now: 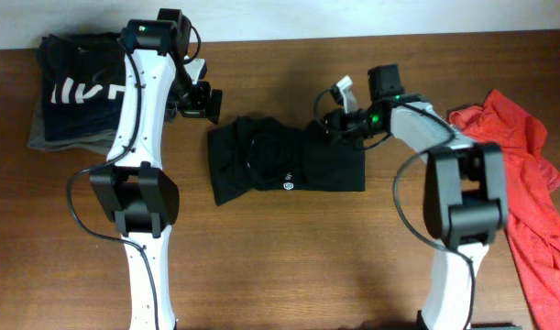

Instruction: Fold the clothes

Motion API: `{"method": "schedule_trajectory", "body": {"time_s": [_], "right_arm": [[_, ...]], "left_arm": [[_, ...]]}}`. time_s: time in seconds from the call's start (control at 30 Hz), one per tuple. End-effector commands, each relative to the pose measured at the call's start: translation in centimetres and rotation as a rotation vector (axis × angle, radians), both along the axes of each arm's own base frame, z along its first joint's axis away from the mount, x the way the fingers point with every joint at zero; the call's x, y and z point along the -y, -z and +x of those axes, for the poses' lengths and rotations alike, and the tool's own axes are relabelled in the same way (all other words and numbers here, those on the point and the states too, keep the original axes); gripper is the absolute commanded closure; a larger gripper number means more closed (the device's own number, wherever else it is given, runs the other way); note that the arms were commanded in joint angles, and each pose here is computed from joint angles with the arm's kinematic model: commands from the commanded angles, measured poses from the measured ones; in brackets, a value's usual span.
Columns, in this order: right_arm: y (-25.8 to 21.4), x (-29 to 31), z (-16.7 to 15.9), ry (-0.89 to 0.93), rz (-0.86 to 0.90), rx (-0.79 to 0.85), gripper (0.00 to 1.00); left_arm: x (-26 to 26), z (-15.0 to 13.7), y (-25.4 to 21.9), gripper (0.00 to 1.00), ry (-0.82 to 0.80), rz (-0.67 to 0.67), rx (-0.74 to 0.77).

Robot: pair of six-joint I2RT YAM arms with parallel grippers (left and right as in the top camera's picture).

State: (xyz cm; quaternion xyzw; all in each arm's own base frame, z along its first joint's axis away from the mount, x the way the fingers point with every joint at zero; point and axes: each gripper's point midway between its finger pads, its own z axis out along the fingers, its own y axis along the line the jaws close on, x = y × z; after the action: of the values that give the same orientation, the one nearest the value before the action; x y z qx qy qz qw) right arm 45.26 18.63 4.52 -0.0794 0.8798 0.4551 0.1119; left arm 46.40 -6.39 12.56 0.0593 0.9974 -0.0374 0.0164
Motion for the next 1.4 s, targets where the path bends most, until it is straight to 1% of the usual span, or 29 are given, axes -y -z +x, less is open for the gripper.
{"method": "schedule_trajectory", "body": {"time_s": [0.0,0.07,0.13,0.17,0.2,0.3,0.33,0.37,0.43,0.5,0.6,0.73,0.77,0.9,1.23,1.37], "right_arm": [[3.0,0.4,-0.1,0.017,-0.020,-0.064,0.79],[2.1,0.8,0.5,0.034,-0.030,-0.043,0.78],[0.2,1.1,1.1,0.043,-0.025,-0.004,0.75],[-1.1,1.3,1.4,0.049,-0.026,0.023,0.71],[-2.3,1.5,1.7,0.057,-0.034,0.044,0.65],[-6.0,2.8,2.3,0.085,-0.088,0.107,0.21],[-7.0,3.4,2.4,0.097,-0.119,0.123,0.04],[-7.7,4.2,2.5,0.120,-0.160,0.130,0.01],[-9.4,6.6,2.5,0.187,-0.277,0.141,0.01],[-10.5,8.0,2.3,0.211,-0.326,0.158,0.01],[-11.7,9.2,1.6,0.201,-0.341,0.180,0.01],[-11.8,10.8,0.7,0.212,-0.355,0.150,0.01],[-11.7,11.4,0.5,0.221,-0.357,0.135,0.01],[-11.5,11.7,0.3,0.203,-0.367,0.142,0.01],[-11.5,11.7,0.3,0.196,-0.370,0.150,0.02],[-11.5,11.7,0.3,0.195,-0.370,0.148,0.01]], "left_arm": [[1.3,0.1,-1.4,0.01,0.025,-0.077,0.031],[1.4,0.1,-1.4,0.01,0.024,-0.083,0.030],[1.4,0.1,-1.4,0.01,0.024,-0.083,0.030],[1.4,0.1,-1.4,0.01,0.023,-0.083,0.031],[1.3,0.1,-1.4,0.01,0.023,-0.083,0.032],[1.3,0.1,-1.3,0.01,0.017,-0.104,0.025],[1.4,0.0,-1.2,0.01,0.015,-0.121,0.016],[1.5,-0.1,-1.0,0.01,0.013,-0.134,0.007],[1.7,-0.4,-0.1,0.01,0.026,-0.183,-0.021],[2.0,-0.6,0.8,0.01,0.034,-0.237,-0.044],[2.1,-1.1,2.4,0.01,0.012,-0.298,-0.088],[1.9,-1.9,4.6,0.01,0.002,-0.365,-0.138],[2.3,-2.3,5.4,0.01,0.006,-0.429,-0.156],[3.2,-2.9,6.6,0.01,-0.005,-0.528,-0.183],[5.5,-4.4,8.4,0.01,0.000,-0.702,-0.222],[6.8,-4.8,8.5,0.01,0.018,-0.814,-0.212]]}}
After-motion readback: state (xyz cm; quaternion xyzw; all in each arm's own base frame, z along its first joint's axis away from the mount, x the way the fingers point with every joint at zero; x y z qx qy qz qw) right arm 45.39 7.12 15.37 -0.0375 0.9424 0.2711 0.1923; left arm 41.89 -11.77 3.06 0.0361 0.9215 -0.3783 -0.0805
